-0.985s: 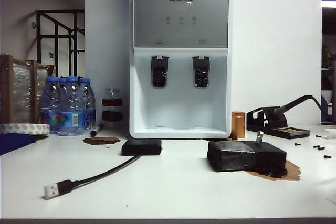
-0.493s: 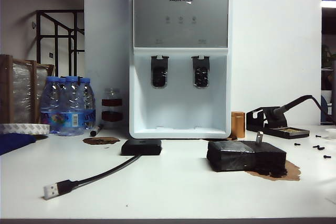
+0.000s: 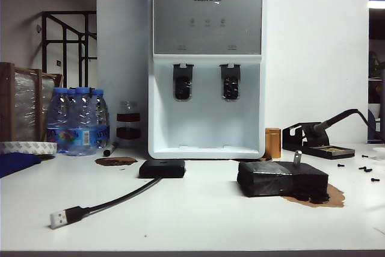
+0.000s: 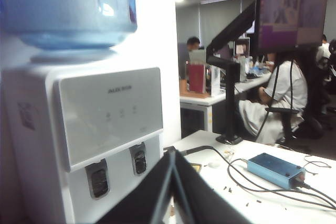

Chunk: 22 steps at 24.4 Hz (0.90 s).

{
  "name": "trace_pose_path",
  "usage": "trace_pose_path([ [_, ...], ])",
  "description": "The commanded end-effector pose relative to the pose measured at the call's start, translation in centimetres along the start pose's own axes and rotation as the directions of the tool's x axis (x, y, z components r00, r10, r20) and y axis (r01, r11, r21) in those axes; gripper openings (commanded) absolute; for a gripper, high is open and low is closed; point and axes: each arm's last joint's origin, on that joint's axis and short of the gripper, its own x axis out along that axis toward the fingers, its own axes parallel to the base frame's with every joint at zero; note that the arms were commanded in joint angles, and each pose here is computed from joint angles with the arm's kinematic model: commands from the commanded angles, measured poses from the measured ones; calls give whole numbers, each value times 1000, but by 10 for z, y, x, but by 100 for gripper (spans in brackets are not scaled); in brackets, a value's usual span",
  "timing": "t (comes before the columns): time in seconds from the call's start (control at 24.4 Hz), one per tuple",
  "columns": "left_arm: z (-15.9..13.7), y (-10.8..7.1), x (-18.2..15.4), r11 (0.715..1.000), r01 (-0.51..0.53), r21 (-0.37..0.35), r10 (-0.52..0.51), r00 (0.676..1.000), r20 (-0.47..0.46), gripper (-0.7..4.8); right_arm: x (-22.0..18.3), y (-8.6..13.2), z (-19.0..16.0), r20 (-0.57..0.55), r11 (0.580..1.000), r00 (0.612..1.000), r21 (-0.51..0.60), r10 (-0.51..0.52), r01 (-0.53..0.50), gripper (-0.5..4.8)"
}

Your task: Take the USB flash drive out of the black sponge and insert it into the slot on top of the black USB adpator box.

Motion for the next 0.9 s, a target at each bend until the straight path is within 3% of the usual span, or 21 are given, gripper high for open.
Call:
trace_pose_path([
  [0.04, 12, 18, 22, 999, 34, -32, -34, 999, -1, -4, 18, -2, 41, -183, 999, 983, -40, 3, -10, 9],
  [0.12, 12, 28, 34, 997, 61, -56, -62, 998, -27, -4, 28, -1, 67, -199, 991, 978, -104, 67, -89, 26],
  [0.16, 11, 37, 45, 993, 90, -76, -94, 994, -48, -4, 39, -3, 89, -170, 973, 982, -200, 81, -114, 34],
  [0.29, 0, 55, 65, 987, 145, -65, -148, 988, -49, -4, 63, -15, 116, -47, 956, 996, -287, -77, 61, 35],
  [0.37, -10, 56, 75, 978, 196, -76, -201, 977, -69, -4, 68, -24, 118, -3, 913, 963, -317, -271, 256, 55],
  [0.41, -13, 54, 79, 974, 212, -84, -218, 973, -78, -4, 68, -27, 118, 13, 896, 934, -276, -358, 347, 54],
  [0.49, -21, 49, 87, 965, 235, -117, -247, 964, -99, -4, 69, -29, 117, 20, 887, 908, -204, -419, 414, 57],
  [0.62, -31, 43, 98, 958, 252, -139, -269, 955, -122, -4, 75, -30, 111, 20, 906, 912, -110, -410, 410, 58],
  [0.7, -38, 34, 109, 950, 272, -151, -293, 946, -137, -4, 85, -30, 100, -17, 944, 949, -102, -316, 313, 59],
  [0.82, -57, 11, 128, 958, 262, -111, -281, 936, -213, -4, 114, -20, 63, -161, 987, 974, -41, -162, 157, 59],
  [0.9, -67, -2, 137, 955, 281, -100, -297, 920, -254, -4, 131, -6, 35, -255, 984, 951, -82, -173, 157, 62],
])
